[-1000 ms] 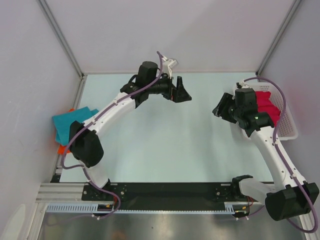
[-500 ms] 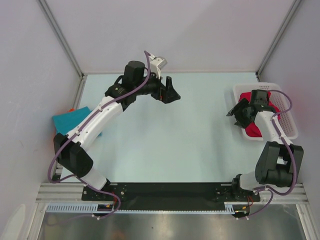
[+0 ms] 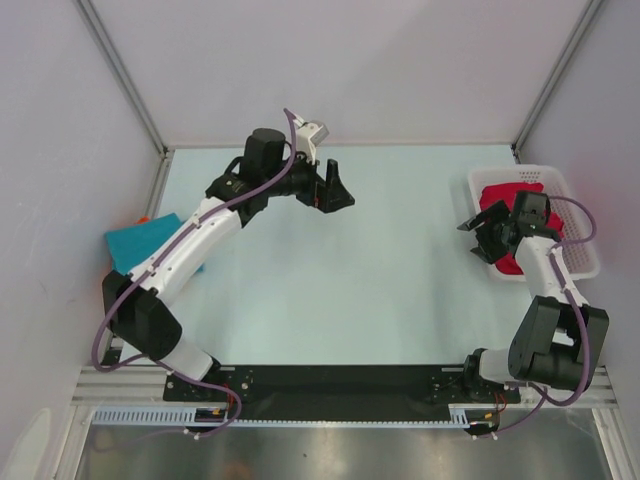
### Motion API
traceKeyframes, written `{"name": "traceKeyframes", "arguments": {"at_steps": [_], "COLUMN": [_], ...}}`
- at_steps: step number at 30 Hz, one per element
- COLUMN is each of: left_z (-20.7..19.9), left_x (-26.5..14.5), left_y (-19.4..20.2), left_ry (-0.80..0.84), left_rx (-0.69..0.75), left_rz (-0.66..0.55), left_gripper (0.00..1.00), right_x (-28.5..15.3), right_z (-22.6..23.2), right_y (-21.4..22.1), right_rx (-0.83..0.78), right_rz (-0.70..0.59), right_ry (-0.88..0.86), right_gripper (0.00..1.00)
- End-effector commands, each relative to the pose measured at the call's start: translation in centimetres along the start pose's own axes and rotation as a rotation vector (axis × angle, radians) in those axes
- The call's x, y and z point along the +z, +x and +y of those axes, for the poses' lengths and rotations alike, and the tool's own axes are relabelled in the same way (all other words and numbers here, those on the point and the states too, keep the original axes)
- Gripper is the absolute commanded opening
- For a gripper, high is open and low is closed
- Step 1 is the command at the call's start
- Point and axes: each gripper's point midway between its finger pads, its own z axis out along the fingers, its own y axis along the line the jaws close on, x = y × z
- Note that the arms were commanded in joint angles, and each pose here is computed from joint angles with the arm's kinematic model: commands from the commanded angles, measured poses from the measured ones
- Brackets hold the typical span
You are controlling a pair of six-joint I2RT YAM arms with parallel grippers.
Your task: Fold and stack the t-shirts
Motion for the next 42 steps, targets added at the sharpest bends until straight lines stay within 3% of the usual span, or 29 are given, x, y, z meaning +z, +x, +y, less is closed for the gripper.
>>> {"name": "traceKeyframes", "arguments": {"at_steps": [1, 6, 11, 18, 25, 39, 40, 41, 42], "left_z": [-0.4, 0.0, 0.9, 1.2, 1.7, 2.5, 2.5, 2.4, 2.6], "left_x": [-2.8, -4.0, -5.2, -5.5, -6.3, -7.2, -7.3, -7.4, -7.4], "left_y": [-1.1, -0.6, -0.3, -0.3, 0.3, 0.5, 0.5, 0.5, 0.6], "left_ry": [-0.025, -0.042, -0.055, -0.047, -0.044, -0.041, -0.039, -0.040, -0.042], "left_rx": [0.026, 0.027, 0.015, 0.012, 0.006, -0.018, -0.019, -0.017, -0.017], "left_rz": [-0.061, -0.066, -0.080, -0.092, -0.098, -0.111, -0.111, -0.114, -0.112], "left_gripper": [1.00, 1.00, 1.00, 1.00, 1.00, 1.00, 1.00, 1.00, 1.00], "right_x": [1.9, 1.6, -2.7, -7.9, -7.3, -0.1, 0.4, 0.9, 1.2], "right_z": [-2.5, -2.7, -1.5, -2.6, -8.0, -8.5, -8.5, -7.8, -7.5], "right_y": [-1.9, -3.6, -9.6, -14.4, -15.6, -10.5, -10.3, -10.1, -9.9], "right_rx": [0.037, 0.037, -0.008, 0.011, 0.115, 0.051, 0.043, 0.033, 0.007], "right_rz": [-0.041, -0.100, -0.349, -0.565, -0.527, -0.327, -0.315, -0.303, -0.289], "right_ry": [0.100, 0.152, 0.238, 0.355, 0.467, 0.463, 0.460, 0.431, 0.412], "right_gripper": [0.73, 0.73, 0.73, 0.74, 0.75, 0.73, 0.70, 0.53, 0.24]}}
